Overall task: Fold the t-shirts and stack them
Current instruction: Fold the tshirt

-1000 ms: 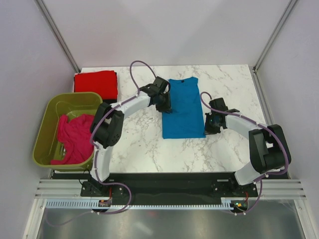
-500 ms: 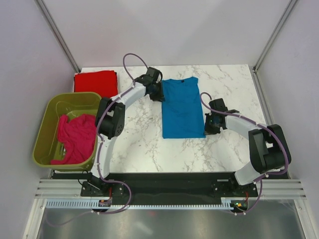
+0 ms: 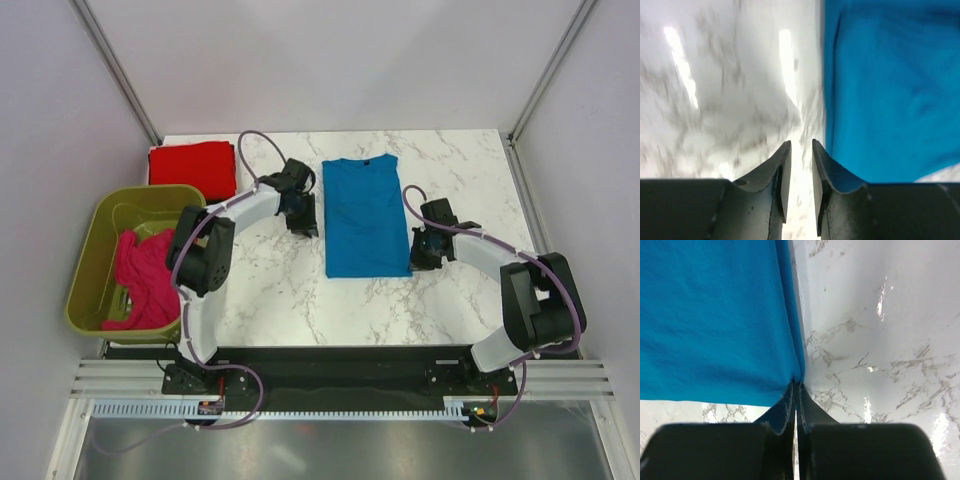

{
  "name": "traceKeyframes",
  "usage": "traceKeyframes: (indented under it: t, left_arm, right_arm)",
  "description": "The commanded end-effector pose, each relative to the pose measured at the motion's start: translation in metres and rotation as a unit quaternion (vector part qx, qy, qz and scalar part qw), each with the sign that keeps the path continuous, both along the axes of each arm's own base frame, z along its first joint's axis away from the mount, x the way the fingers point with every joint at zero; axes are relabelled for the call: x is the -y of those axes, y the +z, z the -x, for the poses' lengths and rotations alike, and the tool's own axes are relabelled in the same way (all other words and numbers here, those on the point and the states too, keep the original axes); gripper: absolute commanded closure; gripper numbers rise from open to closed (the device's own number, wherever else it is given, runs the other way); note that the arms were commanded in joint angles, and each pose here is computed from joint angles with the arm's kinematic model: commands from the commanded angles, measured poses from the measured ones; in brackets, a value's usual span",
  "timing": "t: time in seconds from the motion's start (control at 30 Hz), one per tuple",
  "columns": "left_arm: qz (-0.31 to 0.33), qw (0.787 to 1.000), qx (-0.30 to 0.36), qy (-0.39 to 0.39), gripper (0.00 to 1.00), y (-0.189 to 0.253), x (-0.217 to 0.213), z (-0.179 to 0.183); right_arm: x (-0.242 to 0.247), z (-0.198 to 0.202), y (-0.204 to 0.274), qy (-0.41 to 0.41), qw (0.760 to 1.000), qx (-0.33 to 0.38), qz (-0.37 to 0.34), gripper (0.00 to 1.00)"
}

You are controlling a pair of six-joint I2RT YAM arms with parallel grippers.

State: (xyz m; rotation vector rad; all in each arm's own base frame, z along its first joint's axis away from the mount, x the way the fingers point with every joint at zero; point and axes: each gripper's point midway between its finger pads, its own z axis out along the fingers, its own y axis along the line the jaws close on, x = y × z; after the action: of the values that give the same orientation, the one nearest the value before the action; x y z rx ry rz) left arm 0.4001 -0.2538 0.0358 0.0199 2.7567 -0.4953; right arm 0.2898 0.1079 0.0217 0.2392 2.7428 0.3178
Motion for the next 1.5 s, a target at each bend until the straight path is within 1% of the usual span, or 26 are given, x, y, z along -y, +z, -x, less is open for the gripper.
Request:
traceKeyframes:
  t: [0.0,0.03,0.07,0.17,0.3,0.6,0.73,0.8,0.83,0.87,0.9,1.0,1.07,1.2,1.3,1.47]
  left_arm:
    - [0.047,0.998,0.013,-0.026,0.69,0.038,0.015,0.036]
    - [0.050,0.998,-0.006,-0.032,0.68,0.028,0.015,0.052]
    - [0.067,0.997,-0.011,-0.045,0.68,0.033,0.022,0.063]
    - [0.092,0.994,-0.022,-0.054,0.67,0.028,0.034,0.083]
    - [0.098,0.993,-0.028,-0.067,0.67,0.023,0.041,0.096]
    - [0.051,0.996,-0.038,-0.055,0.67,-0.001,0.027,0.114]
    - [0.071,0.994,-0.050,-0.063,0.67,-0.005,0.034,0.120]
    - [0.093,0.992,-0.054,-0.068,0.74,-0.001,0.042,0.122]
    - [0.100,0.991,-0.056,-0.070,0.80,0.001,0.043,0.124]
    - [0.109,0.989,-0.060,-0.074,0.94,0.004,0.046,0.126]
    - [0.116,0.989,-0.056,-0.071,0.98,0.012,0.047,0.126]
    - [0.125,0.990,-0.042,-0.057,0.98,0.028,0.046,0.126]
    - [0.116,0.991,-0.041,-0.042,0.98,0.026,0.039,0.129]
    - [0.098,0.992,-0.073,-0.025,0.98,0.004,0.029,0.144]
    - [0.087,0.993,-0.080,-0.019,0.98,-0.008,0.026,0.150]
    - [0.086,0.993,-0.073,-0.022,0.98,-0.009,0.029,0.153]
  right_arm:
    - [-0.005,0.002,0.006,0.000,1.000,0.017,-0.013,0.99]
    - [-0.007,0.003,0.007,0.000,1.000,0.020,-0.016,0.99]
    - [-0.006,0.008,0.003,0.000,1.000,0.015,-0.017,1.00]
    - [-0.008,0.013,0.001,-0.001,1.000,0.017,-0.021,1.00]
    - [-0.008,0.018,0.002,-0.003,0.999,0.022,-0.025,1.00]
    - [-0.009,0.022,0.004,-0.012,0.999,0.030,-0.034,1.00]
    - [-0.007,0.024,0.001,-0.015,0.999,0.029,-0.032,1.00]
    - [-0.007,0.026,-0.001,-0.017,0.999,0.028,-0.033,1.00]
    - [-0.007,0.027,-0.002,-0.017,0.999,0.027,-0.032,1.00]
    - [-0.006,0.027,-0.003,-0.020,0.999,0.026,-0.030,1.00]
    - [-0.005,0.027,-0.004,-0.021,0.999,0.026,-0.028,1.00]
    - [0.000,0.027,-0.005,-0.031,0.999,0.029,-0.017,1.00]
    - [0.002,0.027,-0.006,-0.037,0.999,0.029,-0.015,1.00]
    - [0.004,0.028,-0.006,-0.044,0.998,0.033,-0.011,1.00]
    - [0.005,0.028,-0.004,-0.048,0.998,0.038,-0.010,1.00]
    - [0.008,0.032,-0.009,-0.048,0.998,0.031,-0.005,1.00]
